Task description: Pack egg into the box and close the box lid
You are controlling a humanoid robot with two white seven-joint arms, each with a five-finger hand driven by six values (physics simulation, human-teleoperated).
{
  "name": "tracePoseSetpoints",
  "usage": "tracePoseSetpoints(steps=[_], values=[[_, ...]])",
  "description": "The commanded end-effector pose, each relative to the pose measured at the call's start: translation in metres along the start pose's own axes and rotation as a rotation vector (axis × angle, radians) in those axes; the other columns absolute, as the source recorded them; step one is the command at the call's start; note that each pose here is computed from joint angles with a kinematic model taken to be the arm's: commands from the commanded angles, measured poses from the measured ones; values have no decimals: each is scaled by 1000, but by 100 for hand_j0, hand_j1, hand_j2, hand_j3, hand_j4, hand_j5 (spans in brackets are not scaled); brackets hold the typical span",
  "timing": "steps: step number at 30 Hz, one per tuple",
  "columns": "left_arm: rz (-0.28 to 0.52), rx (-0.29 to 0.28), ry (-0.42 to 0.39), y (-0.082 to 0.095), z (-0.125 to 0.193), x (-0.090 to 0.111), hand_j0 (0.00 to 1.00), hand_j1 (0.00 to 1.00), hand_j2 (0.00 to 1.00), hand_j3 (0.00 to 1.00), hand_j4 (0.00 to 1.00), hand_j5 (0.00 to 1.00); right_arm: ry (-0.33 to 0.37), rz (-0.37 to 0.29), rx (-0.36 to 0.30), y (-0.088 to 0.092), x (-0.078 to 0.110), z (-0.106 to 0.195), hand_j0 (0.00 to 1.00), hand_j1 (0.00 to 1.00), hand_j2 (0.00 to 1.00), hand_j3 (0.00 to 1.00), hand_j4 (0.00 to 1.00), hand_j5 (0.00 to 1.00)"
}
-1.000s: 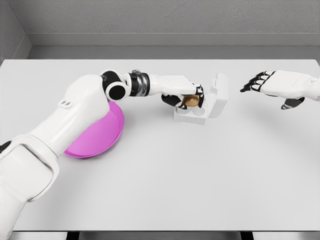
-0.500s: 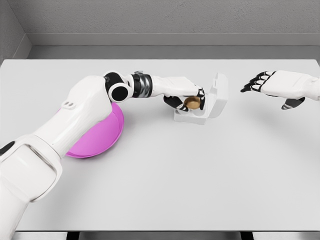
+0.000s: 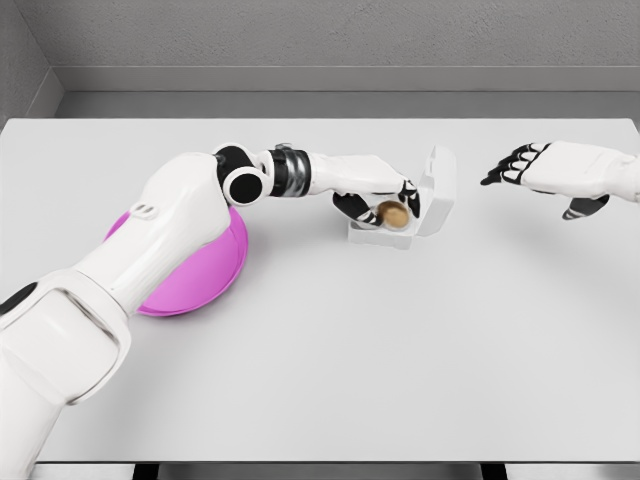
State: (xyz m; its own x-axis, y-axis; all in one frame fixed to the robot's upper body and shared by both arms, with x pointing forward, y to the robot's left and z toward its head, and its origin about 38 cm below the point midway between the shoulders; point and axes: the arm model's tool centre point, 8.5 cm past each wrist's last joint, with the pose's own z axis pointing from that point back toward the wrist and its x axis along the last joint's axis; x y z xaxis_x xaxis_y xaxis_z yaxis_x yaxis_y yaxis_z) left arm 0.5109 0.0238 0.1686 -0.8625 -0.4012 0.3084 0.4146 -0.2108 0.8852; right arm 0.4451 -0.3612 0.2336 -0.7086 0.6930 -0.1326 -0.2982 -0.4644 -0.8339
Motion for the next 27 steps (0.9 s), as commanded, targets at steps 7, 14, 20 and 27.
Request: tracePoseSetpoints(steps=[7,14,20,27], values=[[16,12,8,1,4,-4,89,89,89,89,89,89,-2,-1,-1,0,1,0,100,100,100,100,100,100],[60,67,51,11,39,-28,100,100,100,100,100,100,-14,3,-1,0,5,-3,100,100,100,100,100,100],[147,215,302,29,202,-110,100,100,100,100,100,100,-41,6,3,1,13,-12,100,100,100,100,100,100],[142,206,308,25,209,-111,100,100,100,100,100,100,-78,38,-22,-12,27,-20,100,100,100,100,100,100]])
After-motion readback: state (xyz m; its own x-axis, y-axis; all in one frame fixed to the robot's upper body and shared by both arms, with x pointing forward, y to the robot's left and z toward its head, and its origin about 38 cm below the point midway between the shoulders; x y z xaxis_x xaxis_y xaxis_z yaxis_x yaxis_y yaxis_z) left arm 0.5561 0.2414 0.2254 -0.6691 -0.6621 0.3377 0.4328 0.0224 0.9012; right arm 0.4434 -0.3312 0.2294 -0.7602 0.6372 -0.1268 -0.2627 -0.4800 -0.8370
